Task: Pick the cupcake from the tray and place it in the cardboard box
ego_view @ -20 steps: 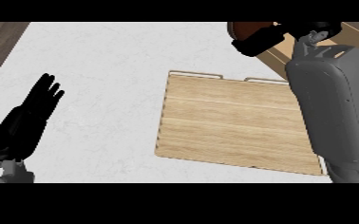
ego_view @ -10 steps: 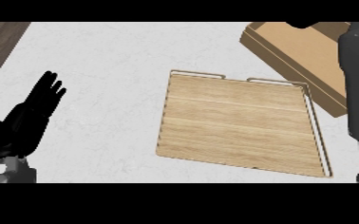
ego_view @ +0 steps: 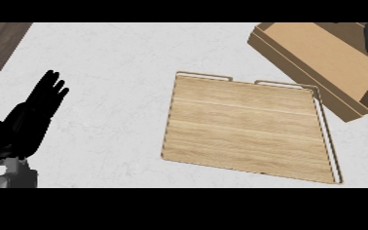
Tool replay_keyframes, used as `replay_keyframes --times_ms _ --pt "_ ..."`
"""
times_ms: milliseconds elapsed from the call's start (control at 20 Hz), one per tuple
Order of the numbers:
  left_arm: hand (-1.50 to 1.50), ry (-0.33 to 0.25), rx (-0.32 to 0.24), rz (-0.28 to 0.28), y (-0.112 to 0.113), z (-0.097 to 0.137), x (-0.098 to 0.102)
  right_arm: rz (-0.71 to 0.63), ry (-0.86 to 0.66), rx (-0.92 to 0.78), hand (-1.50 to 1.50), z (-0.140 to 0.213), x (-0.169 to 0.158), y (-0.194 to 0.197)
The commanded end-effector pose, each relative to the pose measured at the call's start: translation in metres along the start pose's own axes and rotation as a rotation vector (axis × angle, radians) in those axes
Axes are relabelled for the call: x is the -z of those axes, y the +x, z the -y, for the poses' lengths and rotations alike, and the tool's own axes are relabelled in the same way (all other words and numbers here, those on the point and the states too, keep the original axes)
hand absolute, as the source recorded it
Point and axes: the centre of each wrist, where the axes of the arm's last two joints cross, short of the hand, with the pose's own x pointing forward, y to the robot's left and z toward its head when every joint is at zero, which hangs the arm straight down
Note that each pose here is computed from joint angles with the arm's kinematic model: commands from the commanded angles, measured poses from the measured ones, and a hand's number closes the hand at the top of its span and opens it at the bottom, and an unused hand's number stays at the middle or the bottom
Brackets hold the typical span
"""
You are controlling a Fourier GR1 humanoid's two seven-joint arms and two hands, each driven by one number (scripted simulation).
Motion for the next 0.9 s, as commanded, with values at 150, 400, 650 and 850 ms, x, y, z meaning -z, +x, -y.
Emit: replay_keyframes --times_ms 150,400,650,850 --pt "0.00 0.001 0.017 0.007 -0.004 -0.001 0.007 0.005 0.015 0.032 1.50 -0.030 0.015 -0.029" --pt "0.00 -0.015 -0.011 0.025 -0.001 -0.003 0.003 -0.021 0.082 0.049 1.50 -0.078 0.011 -0.053" --pt "0.00 -0.024 -0.001 0.001 -0.003 0.015 -0.004 -0.198 0.249 0.044 1.50 -0.094 0.002 -0.096" --pt "0.00 -0.041 0.003 0.023 0.007 0.018 0.005 -0.173 0.321 0.100 -1.50 -0.115 -0.004 -0.102"
